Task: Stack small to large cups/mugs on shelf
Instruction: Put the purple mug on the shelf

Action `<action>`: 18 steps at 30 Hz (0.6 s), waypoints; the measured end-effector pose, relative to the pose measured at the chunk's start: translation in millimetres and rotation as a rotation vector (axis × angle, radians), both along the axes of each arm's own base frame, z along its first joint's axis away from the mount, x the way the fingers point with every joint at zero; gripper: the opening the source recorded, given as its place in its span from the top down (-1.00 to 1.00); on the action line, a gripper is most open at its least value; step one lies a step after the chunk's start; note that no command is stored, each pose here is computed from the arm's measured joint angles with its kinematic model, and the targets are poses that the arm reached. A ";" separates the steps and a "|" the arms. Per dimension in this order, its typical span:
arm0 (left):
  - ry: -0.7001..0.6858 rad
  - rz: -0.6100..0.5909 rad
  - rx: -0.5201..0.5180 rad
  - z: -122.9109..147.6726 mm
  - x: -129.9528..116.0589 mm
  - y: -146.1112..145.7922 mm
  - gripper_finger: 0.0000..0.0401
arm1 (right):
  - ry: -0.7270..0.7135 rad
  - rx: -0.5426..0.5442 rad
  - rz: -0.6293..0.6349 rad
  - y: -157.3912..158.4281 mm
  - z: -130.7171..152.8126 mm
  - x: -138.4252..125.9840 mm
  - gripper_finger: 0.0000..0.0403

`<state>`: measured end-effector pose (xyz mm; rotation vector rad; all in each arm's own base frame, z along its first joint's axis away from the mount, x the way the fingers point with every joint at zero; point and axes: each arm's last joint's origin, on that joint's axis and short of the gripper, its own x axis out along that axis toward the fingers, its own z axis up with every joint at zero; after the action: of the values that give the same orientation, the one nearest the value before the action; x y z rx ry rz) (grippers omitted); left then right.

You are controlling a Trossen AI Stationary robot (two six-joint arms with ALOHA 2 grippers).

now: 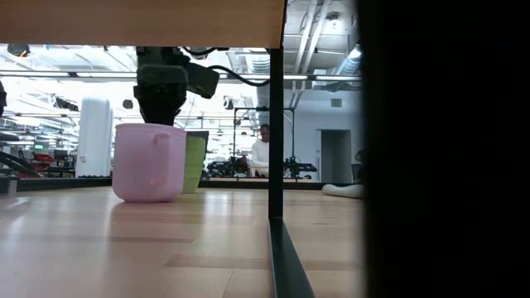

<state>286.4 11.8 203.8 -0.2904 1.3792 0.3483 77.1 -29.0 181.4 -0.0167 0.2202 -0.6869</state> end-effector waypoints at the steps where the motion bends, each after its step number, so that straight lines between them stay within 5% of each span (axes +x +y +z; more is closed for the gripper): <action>1: 0.000 0.000 0.000 0.0 0.0 0.0 0.21 | 0.000 0.000 0.000 0.0 0.0 0.0 -0.07; 13: 0.050 0.023 -0.022 -0.6 -5.1 -0.8 0.21 | 0.002 0.000 0.000 0.0 -0.1 0.0 -0.07; 18: 0.090 0.126 -0.025 -0.9 -9.6 -0.7 0.21 | 0.002 0.000 0.000 0.0 -0.1 0.0 -0.07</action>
<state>276.8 11.1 202.9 -0.3870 1.4584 0.4537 77.0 -29.0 181.3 -0.0170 0.2218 -0.6873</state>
